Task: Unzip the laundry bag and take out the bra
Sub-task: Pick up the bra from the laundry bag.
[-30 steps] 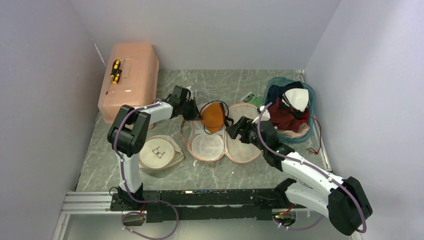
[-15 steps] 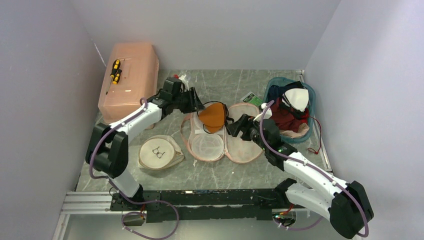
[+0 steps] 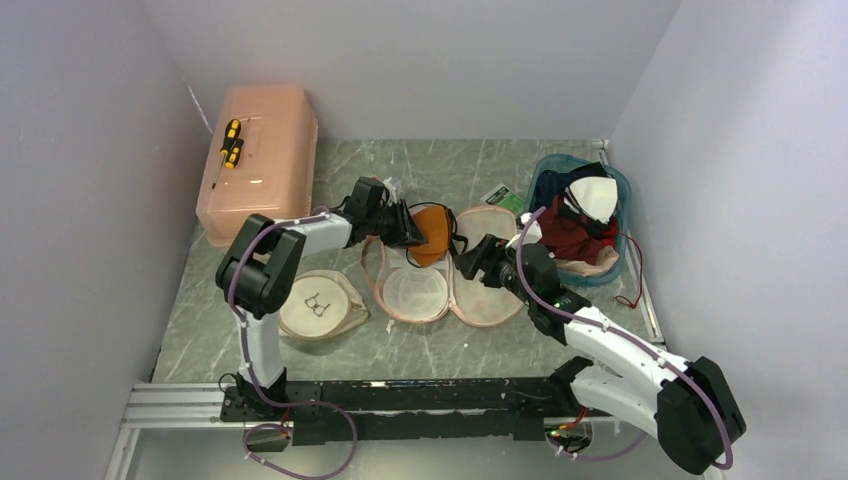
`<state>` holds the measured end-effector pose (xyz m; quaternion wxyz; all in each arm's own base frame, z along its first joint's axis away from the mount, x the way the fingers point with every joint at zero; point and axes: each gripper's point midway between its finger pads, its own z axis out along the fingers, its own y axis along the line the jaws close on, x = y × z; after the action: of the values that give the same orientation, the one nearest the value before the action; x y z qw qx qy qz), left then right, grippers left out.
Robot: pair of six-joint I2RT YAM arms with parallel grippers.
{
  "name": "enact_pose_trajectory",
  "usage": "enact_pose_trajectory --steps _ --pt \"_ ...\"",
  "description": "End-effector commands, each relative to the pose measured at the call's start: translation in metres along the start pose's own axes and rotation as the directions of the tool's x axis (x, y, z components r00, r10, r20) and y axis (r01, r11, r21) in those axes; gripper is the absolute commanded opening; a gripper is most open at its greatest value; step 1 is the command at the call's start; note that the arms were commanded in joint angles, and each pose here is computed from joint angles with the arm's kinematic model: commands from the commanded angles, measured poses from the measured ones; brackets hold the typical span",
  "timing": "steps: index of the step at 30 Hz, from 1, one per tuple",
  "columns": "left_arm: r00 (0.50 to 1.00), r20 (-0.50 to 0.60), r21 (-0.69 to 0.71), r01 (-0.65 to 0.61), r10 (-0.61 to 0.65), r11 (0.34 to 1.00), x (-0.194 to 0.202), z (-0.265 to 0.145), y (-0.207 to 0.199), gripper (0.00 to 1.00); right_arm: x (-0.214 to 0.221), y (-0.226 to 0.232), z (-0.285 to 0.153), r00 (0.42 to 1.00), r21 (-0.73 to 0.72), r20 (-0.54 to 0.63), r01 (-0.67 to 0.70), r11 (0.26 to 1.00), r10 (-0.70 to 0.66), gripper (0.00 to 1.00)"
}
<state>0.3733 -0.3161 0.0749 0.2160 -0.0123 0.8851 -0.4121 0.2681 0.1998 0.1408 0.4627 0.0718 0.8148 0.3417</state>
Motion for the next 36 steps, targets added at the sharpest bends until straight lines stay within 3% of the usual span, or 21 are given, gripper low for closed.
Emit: enact_pose_trajectory --steps 1,7,13,18,23,24,25,26,31,36 --pt "1.0 0.024 0.065 -0.014 0.013 0.998 -0.006 0.008 -0.01 0.35 -0.013 0.011 0.006 1.0 -0.013 0.009 -0.015 1.0 0.016 0.77" --pt "1.0 0.014 0.021 -0.019 0.019 1.0 -0.001 0.012 0.005 0.33 -0.019 0.007 0.005 0.999 -0.003 0.049 -0.023 1.0 0.023 0.77" --pt "0.995 0.086 0.079 -0.067 0.06 0.995 -0.017 -0.025 -0.035 0.35 -0.038 0.011 0.005 0.996 0.012 0.094 0.004 1.0 -0.005 0.77" --pt "0.987 0.133 0.056 -0.093 0.085 0.994 -0.018 -0.078 -0.063 0.46 -0.055 0.022 0.02 0.997 0.037 0.056 0.042 0.998 -0.044 0.77" --pt "0.972 0.221 -0.066 -0.066 0.079 0.996 -0.001 -0.135 -0.05 0.6 -0.065 0.02 0.04 0.998 0.03 0.044 0.041 0.999 -0.042 0.76" --pt "0.967 0.247 -0.098 -0.045 0.068 0.994 0.004 -0.148 -0.044 0.67 -0.064 0.02 0.044 0.998 0.02 0.036 0.055 0.998 -0.055 0.74" --pt "0.962 0.267 -0.127 -0.021 0.055 0.992 0.011 -0.158 -0.036 0.87 -0.065 0.018 0.048 0.996 0.024 0.038 0.076 0.997 -0.077 0.72" --pt "0.957 0.287 -0.147 -0.003 0.045 0.989 0.017 -0.169 -0.03 0.93 -0.067 0.015 0.052 0.995 0.037 0.042 0.092 0.995 -0.094 0.71" --pt "0.932 0.359 -0.219 0.031 0.051 0.975 0.048 -0.216 -0.006 0.94 -0.071 0.015 0.066 0.993 -0.028 0.052 0.109 0.994 -0.107 0.74" --pt "0.903 0.418 -0.234 0.002 0.098 0.972 0.06 -0.249 -0.002 0.94 -0.054 0.023 0.09 0.996 -0.113 -0.033 0.08 0.99 -0.084 0.76"
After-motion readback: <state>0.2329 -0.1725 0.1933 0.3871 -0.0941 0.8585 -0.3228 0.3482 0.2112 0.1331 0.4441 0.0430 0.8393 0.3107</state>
